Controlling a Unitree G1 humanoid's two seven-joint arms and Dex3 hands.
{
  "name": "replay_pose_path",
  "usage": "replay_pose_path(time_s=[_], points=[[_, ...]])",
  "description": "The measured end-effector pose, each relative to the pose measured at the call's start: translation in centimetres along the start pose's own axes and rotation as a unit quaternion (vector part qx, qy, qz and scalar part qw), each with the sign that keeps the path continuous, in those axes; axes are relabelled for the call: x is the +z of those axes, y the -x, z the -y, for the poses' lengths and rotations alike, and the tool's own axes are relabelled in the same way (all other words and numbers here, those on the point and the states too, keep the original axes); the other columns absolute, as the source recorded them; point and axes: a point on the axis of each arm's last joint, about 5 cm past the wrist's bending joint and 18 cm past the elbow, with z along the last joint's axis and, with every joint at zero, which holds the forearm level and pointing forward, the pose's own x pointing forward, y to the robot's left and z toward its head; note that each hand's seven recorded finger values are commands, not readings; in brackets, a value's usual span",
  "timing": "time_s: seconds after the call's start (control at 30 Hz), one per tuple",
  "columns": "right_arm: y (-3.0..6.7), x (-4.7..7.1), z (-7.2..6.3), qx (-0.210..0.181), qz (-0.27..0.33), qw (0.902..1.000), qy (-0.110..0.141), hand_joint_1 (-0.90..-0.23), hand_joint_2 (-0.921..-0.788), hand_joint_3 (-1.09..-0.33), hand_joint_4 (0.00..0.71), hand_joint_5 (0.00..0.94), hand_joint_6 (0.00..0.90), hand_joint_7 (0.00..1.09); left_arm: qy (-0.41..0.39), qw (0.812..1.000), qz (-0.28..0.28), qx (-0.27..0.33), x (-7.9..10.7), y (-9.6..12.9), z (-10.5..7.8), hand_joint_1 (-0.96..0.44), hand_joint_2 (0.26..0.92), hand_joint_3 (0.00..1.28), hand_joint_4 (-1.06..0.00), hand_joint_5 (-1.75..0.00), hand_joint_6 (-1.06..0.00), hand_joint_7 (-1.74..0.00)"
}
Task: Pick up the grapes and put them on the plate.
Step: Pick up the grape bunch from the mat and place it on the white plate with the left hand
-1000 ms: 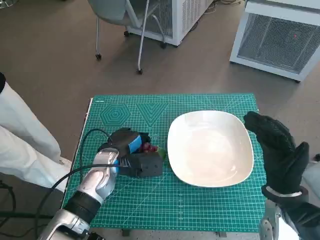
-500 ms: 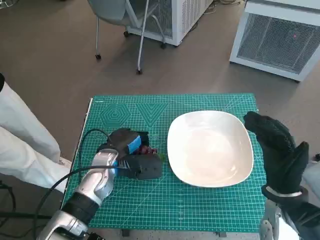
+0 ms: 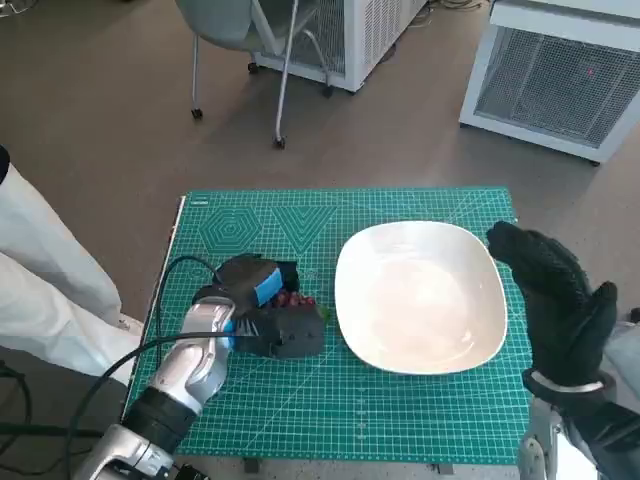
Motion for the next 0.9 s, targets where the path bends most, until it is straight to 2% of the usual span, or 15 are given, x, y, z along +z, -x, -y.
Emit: replay_pose_path(time_s=[0.57,0.9], points=[[-0.19,-0.1,-0.1,0.003,0.001,1.0000,-0.003,-0.463,-0.921,-0.541,0.654,0.002,0.243,0.78,0.000,1.000,-0.003,0.001,-0.3,0.1,-0.2,0.00,0.920,0.17,-0.49,-1.56,-0.65,-0.96],[-0.21,-0.1,-0.1,0.005,0.002,1.0000,-0.003,-0.462,-0.921,-0.542,0.653,0.002,0.243,0.78,0.002,1.000,0.013,0.017,0.2,0.7,-1.2,0.00,0.919,0.13,-0.56,-1.48,-0.68,-0.93]])
